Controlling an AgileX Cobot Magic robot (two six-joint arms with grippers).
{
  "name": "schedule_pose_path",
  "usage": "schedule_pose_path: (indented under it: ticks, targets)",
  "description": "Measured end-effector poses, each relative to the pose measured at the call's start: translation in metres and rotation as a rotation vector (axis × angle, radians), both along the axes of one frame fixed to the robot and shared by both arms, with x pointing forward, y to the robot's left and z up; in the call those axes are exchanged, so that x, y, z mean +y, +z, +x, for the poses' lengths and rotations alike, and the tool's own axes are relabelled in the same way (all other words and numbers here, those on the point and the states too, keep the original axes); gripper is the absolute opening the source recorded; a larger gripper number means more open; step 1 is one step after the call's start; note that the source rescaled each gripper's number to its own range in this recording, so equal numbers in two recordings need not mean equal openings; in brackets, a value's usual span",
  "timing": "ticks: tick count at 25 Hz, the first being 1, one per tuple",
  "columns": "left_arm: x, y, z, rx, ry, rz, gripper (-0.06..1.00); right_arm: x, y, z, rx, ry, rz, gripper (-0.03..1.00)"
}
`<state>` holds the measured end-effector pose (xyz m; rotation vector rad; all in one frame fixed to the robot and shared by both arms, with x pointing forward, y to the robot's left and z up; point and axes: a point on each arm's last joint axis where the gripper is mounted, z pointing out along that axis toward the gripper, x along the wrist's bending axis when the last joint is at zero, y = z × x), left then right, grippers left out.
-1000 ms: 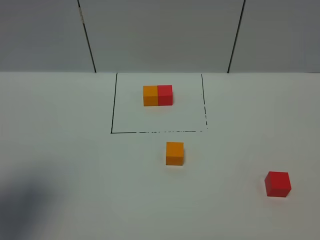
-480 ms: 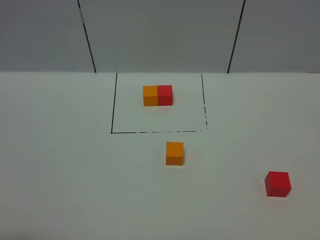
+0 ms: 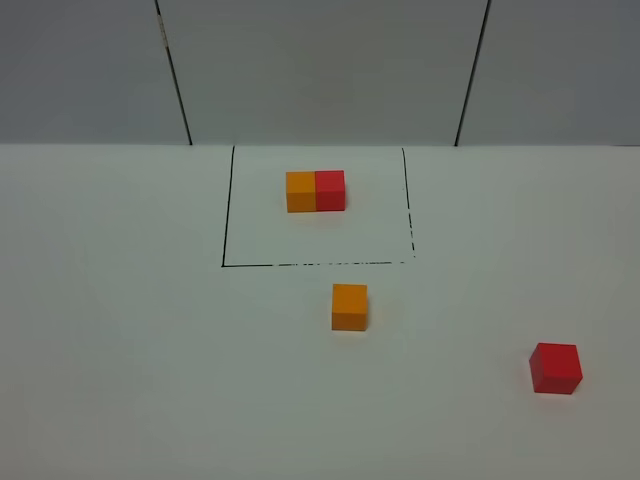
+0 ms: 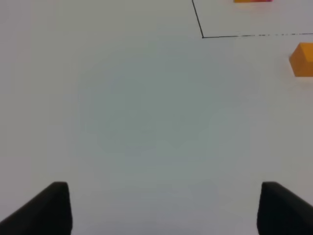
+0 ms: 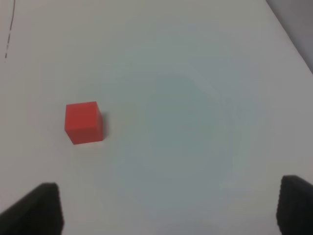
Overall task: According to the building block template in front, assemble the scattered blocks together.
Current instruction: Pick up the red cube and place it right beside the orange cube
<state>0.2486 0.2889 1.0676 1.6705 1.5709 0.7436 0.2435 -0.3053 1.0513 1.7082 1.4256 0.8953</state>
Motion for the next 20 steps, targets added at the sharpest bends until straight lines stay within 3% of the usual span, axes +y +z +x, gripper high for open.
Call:
schedule_pose_path:
  ticks: [11, 20]
  targets:
    - [0.000, 0.000, -0.011, -0.085, -0.002, 0.011, 0.67, 0.000, 0.000, 0.000, 0.000, 0.000, 0.000, 0.76]
    - [0.000, -0.013, -0.016, -0.097, 0.001, 0.017, 0.65, 0.000, 0.000, 0.000, 0.000, 0.000, 0.000, 0.76]
